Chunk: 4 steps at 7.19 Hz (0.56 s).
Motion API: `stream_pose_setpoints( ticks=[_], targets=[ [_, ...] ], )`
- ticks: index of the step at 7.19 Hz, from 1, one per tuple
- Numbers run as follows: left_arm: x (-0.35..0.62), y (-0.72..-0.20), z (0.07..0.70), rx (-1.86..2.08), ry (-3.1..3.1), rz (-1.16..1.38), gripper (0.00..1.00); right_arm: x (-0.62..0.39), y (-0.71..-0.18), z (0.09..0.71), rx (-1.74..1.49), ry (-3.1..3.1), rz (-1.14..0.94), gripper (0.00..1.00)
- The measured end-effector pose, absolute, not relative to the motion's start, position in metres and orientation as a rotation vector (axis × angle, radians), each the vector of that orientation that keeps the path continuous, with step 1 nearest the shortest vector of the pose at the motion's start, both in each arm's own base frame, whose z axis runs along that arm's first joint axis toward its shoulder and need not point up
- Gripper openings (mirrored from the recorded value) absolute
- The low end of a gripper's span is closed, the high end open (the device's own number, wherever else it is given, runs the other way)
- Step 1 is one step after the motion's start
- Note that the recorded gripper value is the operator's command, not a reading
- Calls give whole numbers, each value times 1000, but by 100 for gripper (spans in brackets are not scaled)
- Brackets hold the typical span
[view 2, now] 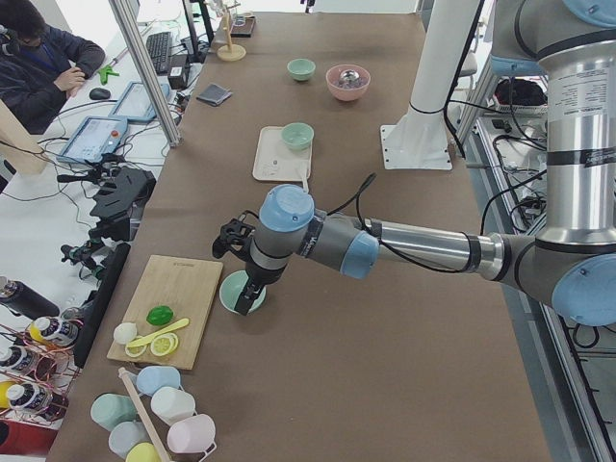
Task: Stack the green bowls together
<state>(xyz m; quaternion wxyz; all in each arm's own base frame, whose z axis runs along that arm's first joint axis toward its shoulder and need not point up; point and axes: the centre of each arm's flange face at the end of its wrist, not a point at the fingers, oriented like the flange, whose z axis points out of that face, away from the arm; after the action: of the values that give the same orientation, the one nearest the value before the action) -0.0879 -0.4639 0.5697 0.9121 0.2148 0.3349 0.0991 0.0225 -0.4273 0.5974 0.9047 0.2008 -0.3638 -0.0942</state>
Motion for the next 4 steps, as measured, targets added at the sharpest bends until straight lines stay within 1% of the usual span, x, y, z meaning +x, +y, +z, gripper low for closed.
stream_pose_setpoints(
  ticks=[2, 3, 4],
  targets=[
    [-88, -466, 567, 458, 694, 196, 98, 22, -430, 596, 444, -764, -189, 99],
    [-84, -472, 561, 471, 699, 206, 98, 19, -438, 586, 463, -772, -183, 90],
    [-73, -490, 555, 476, 707, 233, 98, 11, -453, 571, 485, -778, -195, 100]
  ],
)
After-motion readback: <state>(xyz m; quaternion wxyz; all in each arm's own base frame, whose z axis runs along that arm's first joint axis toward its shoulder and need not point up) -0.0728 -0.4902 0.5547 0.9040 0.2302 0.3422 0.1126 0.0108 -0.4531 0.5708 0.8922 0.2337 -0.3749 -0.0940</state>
